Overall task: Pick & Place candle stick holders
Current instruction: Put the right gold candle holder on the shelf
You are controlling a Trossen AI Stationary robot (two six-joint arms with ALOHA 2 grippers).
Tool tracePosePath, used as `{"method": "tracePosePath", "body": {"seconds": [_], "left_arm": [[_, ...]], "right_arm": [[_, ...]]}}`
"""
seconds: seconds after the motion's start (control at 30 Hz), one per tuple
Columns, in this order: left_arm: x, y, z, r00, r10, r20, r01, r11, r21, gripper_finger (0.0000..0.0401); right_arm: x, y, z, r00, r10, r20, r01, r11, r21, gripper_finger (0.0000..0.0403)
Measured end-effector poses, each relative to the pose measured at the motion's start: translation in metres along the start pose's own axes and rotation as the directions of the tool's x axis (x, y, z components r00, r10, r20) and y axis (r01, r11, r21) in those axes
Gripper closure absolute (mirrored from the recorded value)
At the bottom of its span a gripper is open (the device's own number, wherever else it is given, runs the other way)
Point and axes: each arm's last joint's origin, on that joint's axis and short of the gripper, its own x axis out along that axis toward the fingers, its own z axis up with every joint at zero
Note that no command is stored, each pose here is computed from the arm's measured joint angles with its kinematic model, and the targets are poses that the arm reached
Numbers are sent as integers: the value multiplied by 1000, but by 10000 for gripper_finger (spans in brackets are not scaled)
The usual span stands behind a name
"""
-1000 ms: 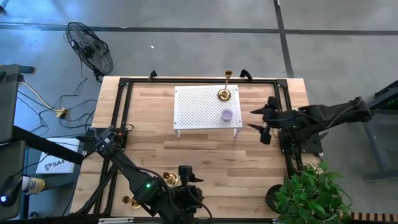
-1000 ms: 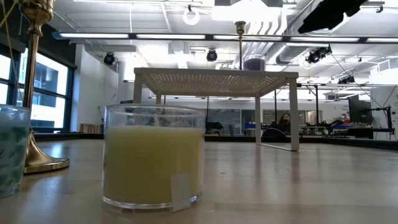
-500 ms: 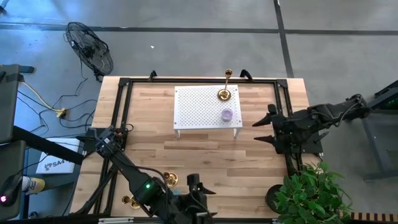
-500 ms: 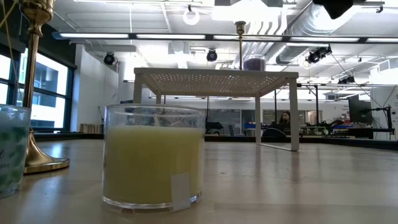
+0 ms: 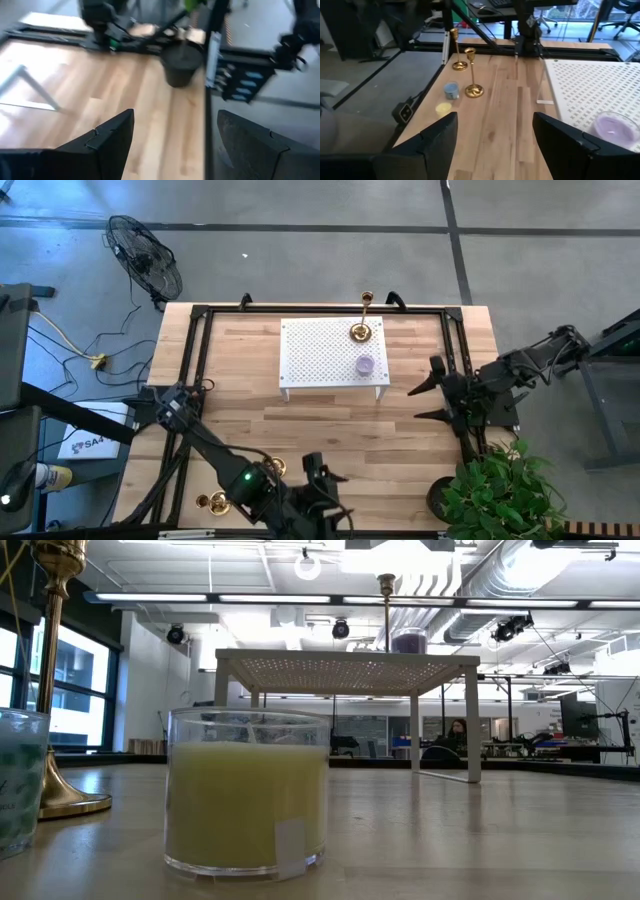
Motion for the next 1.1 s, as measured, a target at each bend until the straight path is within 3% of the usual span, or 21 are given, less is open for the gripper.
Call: {"method": "tracePosePath", "body": {"seconds": [0.13, 0.3, 0.5, 0.83, 1.1], "left_arm": [[-3, 7, 4, 990, 126, 67, -128, 992, 22, 121], [-26, 26, 19, 974, 207, 93, -208, 978, -3, 121], [-63, 39, 23, 990, 142, 5, -140, 979, -148, 121], [-97, 26, -6, 977, 31, -213, -103, 936, -337, 121], [-95, 23, -32, 917, 102, -384, -282, 849, -447, 121]], "right_arm": [[3, 3, 0, 1000, 16, -10, -16, 1000, -6, 150], [10, 5, -2, 999, 20, -36, -19, 1000, 12, 150], [19, 7, -4, 997, 13, -76, -13, 1000, 0, 150], [36, 11, -9, 990, -3, -144, -3, 999, -41, 150], [49, 13, -13, 981, -57, -186, 46, 997, -65, 150]]}}
